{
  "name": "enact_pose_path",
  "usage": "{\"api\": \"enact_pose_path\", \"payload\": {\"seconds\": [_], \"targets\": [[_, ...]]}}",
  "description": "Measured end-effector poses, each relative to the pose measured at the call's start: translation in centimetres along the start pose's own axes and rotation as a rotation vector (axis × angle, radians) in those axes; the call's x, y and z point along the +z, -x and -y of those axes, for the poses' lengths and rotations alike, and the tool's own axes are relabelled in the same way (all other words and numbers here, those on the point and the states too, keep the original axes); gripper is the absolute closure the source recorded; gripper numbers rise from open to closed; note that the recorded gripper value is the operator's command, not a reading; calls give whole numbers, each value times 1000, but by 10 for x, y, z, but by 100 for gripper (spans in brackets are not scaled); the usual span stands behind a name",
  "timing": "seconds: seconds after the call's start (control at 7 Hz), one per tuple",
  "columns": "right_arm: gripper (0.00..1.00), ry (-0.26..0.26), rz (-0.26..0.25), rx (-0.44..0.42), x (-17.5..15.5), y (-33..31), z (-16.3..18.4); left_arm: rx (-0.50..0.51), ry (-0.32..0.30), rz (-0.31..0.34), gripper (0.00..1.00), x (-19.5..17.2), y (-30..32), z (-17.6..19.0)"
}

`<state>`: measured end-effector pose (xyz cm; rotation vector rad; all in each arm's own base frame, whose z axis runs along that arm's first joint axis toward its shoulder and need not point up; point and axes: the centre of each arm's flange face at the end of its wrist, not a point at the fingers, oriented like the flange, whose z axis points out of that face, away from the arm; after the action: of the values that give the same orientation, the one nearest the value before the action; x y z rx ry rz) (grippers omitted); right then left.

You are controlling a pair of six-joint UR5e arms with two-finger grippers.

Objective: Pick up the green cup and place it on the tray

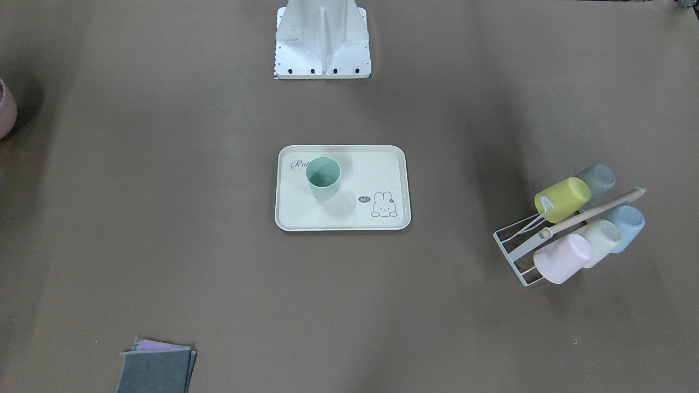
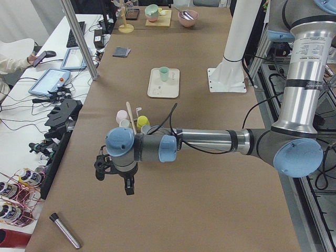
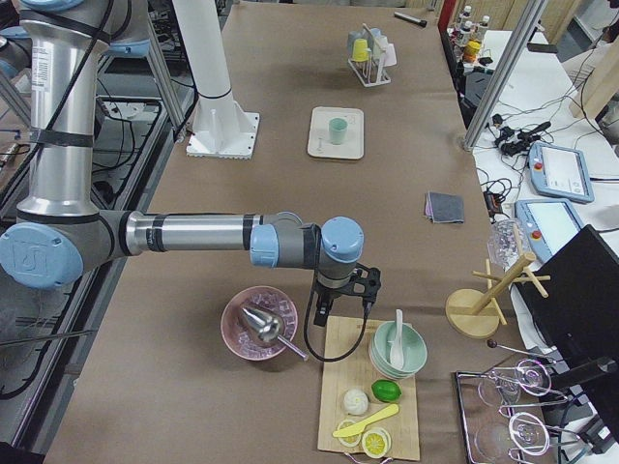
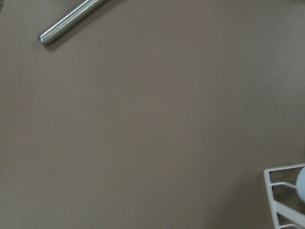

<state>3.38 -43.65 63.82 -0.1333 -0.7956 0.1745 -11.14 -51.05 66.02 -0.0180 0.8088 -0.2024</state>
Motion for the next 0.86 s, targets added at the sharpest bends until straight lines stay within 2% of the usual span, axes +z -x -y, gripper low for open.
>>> {"api": "enact_pose_path", "payload": {"seconds": [0.29, 0.86], "targets": [[0, -5, -6, -5, 0, -1, -1, -2, 21, -1, 2, 14, 15, -20], [0, -6, -8, -8, -1, 0, 0, 4, 10, -1, 2, 6, 5, -14]]}}
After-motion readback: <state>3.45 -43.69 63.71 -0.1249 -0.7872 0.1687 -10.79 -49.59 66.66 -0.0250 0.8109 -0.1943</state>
